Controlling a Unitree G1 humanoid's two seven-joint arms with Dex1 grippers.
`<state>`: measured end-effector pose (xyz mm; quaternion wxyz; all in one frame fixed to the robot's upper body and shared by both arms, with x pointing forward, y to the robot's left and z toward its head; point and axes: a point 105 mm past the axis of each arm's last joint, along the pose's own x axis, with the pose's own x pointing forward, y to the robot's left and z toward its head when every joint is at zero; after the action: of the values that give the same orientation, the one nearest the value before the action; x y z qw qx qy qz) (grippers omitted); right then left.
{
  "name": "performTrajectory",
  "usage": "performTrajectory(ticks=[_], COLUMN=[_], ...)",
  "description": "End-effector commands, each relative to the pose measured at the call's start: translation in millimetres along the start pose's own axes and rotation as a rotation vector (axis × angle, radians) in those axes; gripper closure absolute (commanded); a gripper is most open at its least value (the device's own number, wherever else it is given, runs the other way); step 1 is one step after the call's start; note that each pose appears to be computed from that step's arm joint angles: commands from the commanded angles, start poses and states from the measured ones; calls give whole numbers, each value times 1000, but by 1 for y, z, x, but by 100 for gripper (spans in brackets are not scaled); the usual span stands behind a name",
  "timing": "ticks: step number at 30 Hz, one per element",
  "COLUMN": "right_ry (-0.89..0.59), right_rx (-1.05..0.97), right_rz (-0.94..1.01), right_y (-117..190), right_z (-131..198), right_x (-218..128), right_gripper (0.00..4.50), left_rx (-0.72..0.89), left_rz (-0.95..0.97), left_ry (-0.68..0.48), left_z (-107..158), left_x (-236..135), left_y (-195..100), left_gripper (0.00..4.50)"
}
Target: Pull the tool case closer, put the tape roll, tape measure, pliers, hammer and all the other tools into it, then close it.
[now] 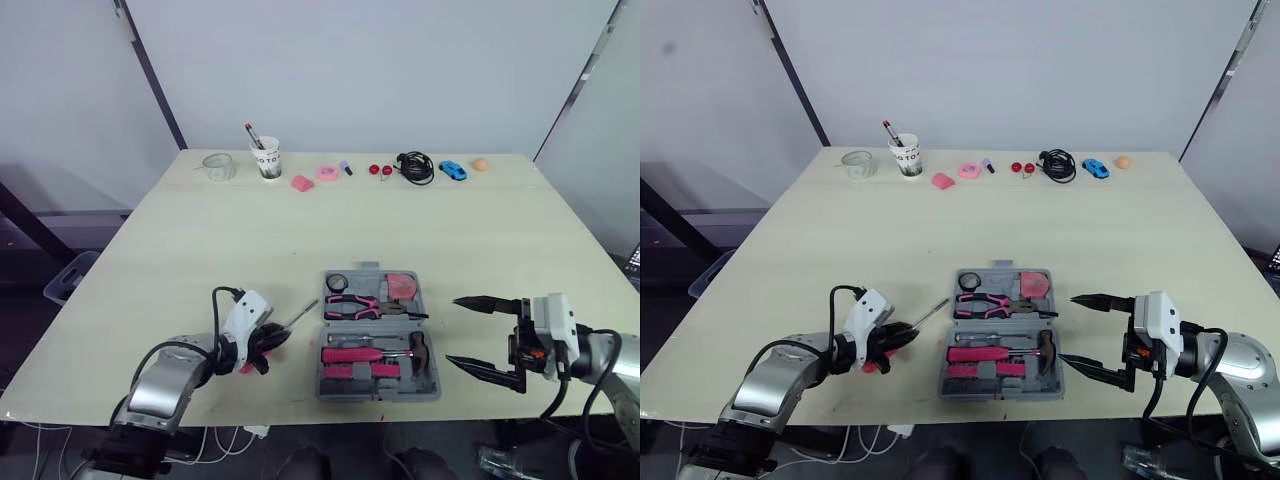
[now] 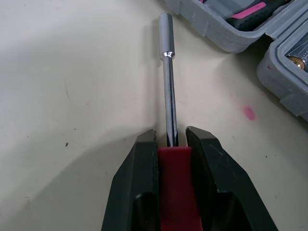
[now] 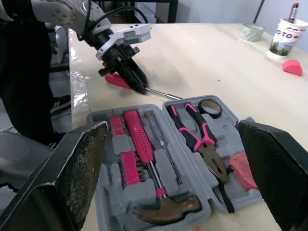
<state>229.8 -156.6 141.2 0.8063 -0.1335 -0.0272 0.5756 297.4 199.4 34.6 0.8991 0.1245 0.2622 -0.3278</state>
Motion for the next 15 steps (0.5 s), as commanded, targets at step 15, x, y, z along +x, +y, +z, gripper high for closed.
performTrajectory(ticks=[15], right_ry=[-62], right_rx=[4], right_rz=[78], right_y=[-5], right_z=[19], right_x=[4], right_gripper=[0], left_rx=[356], left_rz=[-293], left_ry=[-66], left_z=[72], left_x=[-64], left_y=[-7], left_gripper=[409])
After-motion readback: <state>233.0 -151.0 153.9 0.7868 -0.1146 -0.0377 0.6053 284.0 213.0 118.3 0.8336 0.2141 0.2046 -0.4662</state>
